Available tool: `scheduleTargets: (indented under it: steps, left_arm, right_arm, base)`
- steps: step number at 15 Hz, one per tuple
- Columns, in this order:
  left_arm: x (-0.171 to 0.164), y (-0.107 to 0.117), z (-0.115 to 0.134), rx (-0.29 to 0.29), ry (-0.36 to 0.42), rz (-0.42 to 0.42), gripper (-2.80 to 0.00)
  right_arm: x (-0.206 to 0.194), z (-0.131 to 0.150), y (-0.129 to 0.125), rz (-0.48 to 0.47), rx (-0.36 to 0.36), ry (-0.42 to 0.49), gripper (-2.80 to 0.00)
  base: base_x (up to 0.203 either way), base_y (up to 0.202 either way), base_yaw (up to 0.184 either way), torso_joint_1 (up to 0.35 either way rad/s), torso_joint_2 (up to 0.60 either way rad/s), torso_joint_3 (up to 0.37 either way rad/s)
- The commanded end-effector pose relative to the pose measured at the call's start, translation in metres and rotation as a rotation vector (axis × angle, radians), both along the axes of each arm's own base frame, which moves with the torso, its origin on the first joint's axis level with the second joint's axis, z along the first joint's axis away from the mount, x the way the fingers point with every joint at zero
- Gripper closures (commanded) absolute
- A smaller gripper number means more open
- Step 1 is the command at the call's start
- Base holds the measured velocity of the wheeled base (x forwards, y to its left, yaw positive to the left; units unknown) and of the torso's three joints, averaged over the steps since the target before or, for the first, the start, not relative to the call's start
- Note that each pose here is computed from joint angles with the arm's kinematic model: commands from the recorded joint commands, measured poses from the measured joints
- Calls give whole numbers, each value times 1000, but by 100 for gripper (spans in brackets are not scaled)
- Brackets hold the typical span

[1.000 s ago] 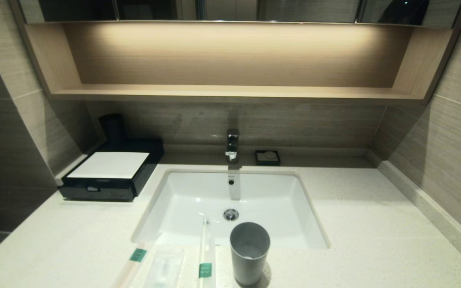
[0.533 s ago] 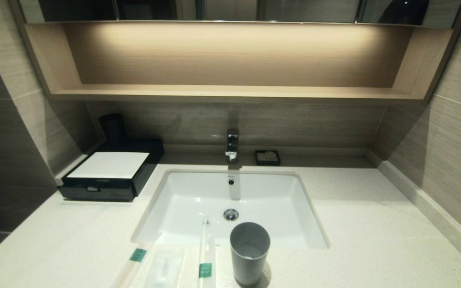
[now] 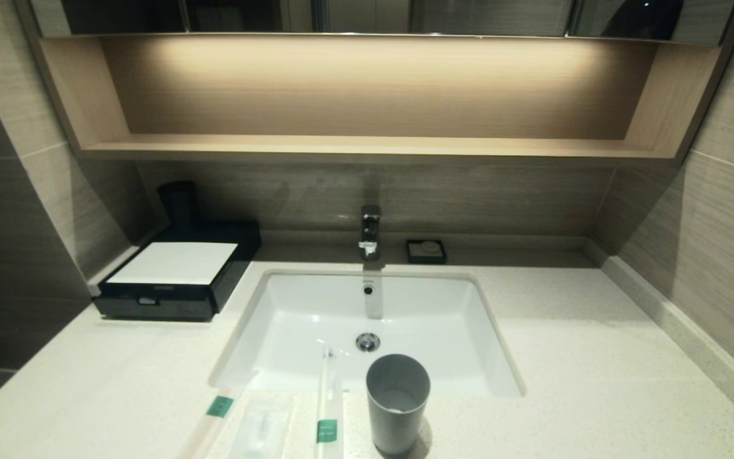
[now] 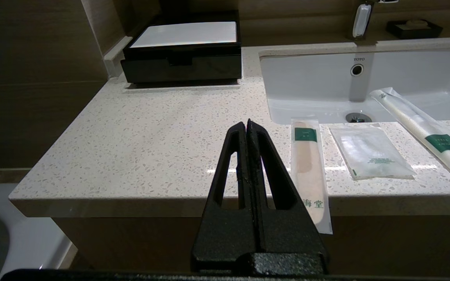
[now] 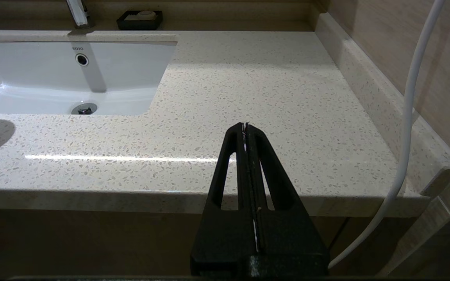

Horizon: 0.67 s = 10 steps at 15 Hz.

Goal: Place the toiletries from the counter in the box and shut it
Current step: Open the drawer

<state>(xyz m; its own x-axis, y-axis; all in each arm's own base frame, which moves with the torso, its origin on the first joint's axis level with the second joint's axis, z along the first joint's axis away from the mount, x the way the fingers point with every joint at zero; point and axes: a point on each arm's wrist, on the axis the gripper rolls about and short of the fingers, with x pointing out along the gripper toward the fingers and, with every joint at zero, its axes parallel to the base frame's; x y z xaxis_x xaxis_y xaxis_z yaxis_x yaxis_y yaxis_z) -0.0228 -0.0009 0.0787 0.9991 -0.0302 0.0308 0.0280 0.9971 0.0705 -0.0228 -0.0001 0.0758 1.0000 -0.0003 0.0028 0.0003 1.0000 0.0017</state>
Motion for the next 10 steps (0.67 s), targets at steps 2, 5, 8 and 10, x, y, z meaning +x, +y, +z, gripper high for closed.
scheduleTargets:
  steps: [2, 5, 8, 10]
  left_arm:
    - [2, 0, -6, 1, 21, 0, 0]
    - [1, 0, -6, 2, 20, 0, 0]
    - [1, 0, -5, 2, 19, 0, 0]
    - [1, 0, -5, 2, 19, 0, 0]
  right_arm:
    - [0, 0, 0, 0, 0, 1, 0]
    - [0, 0, 0, 0, 0, 1, 0]
    - [0, 0, 0, 0, 0, 1, 0]
    - [0, 0, 0, 0, 0, 0, 0]
  base:
    - [0, 0, 0, 0, 0, 0]
    - [0, 0, 0, 0, 0, 0]
    - [0, 0, 0, 0, 0, 0]
    - [0, 0, 0, 0, 0, 0]
